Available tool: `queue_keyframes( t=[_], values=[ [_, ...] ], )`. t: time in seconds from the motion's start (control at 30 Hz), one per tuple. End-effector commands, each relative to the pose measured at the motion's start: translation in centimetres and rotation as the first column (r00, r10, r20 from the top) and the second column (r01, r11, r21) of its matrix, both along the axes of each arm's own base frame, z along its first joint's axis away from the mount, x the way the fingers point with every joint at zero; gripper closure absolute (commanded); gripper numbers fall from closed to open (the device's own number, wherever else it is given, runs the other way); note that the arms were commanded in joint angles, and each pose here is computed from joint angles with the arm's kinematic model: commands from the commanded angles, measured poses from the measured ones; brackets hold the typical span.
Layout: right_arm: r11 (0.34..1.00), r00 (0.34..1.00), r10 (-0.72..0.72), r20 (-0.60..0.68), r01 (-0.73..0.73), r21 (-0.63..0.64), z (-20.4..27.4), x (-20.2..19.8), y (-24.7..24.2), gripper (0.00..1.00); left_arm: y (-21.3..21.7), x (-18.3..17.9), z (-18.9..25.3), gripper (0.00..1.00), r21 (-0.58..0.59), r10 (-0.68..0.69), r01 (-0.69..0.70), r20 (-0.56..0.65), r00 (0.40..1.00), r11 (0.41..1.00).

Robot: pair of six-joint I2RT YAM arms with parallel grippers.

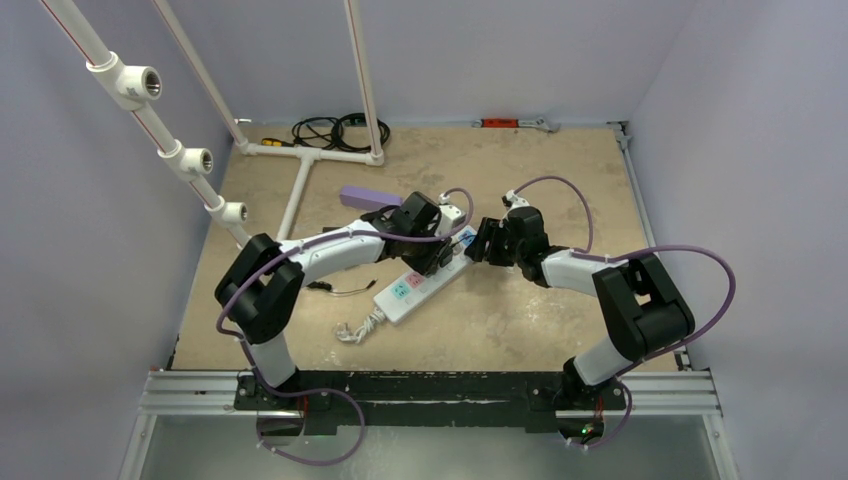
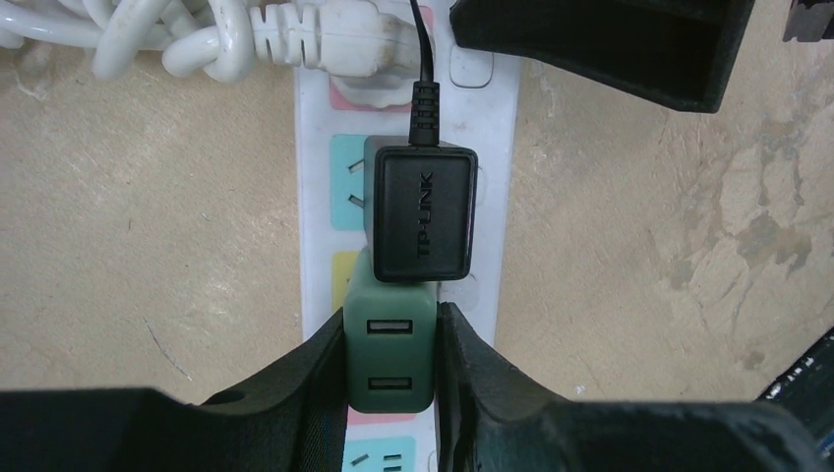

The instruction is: Pull the plug off the socket

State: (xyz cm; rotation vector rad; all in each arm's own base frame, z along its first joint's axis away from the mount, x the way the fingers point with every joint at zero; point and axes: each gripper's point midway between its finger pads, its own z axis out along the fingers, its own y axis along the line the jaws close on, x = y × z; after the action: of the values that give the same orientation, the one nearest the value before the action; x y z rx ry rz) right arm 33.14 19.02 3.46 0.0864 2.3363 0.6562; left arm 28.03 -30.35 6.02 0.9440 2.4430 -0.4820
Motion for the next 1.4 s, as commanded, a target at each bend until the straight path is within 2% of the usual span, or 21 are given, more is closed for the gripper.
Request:
queue_keyframes(
  t=[0.0,0.1,0.37,0.6,0.83,1.13,1.37],
  values=[
    [0.999,0.999,0.003,-0.033,-0.004,-0.037,-1.0,-0.4,-0.5,0.38,2.6,0.0,-2.5,1.00,0.173,0.057,-0.070,0.082,0.995,0.982],
    [0.999,0.999,0.003,-0.031,-0.004,-0.036,-0.9,-0.3,-0.5,0.38,2.4,-0.8,-2.3,1.00,0.231,0.024,-0.058,0.147,0.989,0.971],
    [0.999,0.999,0.006,-0.034,-0.007,-0.035,-1.0,-0.4,-0.4,0.39,2.8,-1.1,-2.5,1.00,0.329,0.001,-0.078,0.228,0.974,0.941],
    [0.999,0.999,0.005,-0.034,-0.007,-0.035,-1.0,-0.4,-0.4,0.39,3.1,-0.9,-2.3,1.00,0.350,-0.002,-0.088,0.249,0.968,0.933],
    [0.999,0.999,0.007,-0.036,-0.008,-0.034,-1.0,-0.4,-0.4,0.39,1.7,-1.7,-2.5,1.00,0.271,-0.023,-0.023,0.168,0.986,0.962],
    [0.999,0.999,0.006,-0.038,-0.007,-0.035,-1.2,-0.3,-0.4,0.39,1.4,-1.0,-1.2,1.00,0.087,-0.011,0.009,0.027,1.000,0.996],
    [0.999,0.999,0.008,-0.039,-0.009,-0.036,-1.2,-0.3,-0.4,0.39,1.3,-1.2,-1.7,1.00,0.059,-0.013,0.014,-0.031,0.999,0.998]
  ],
)
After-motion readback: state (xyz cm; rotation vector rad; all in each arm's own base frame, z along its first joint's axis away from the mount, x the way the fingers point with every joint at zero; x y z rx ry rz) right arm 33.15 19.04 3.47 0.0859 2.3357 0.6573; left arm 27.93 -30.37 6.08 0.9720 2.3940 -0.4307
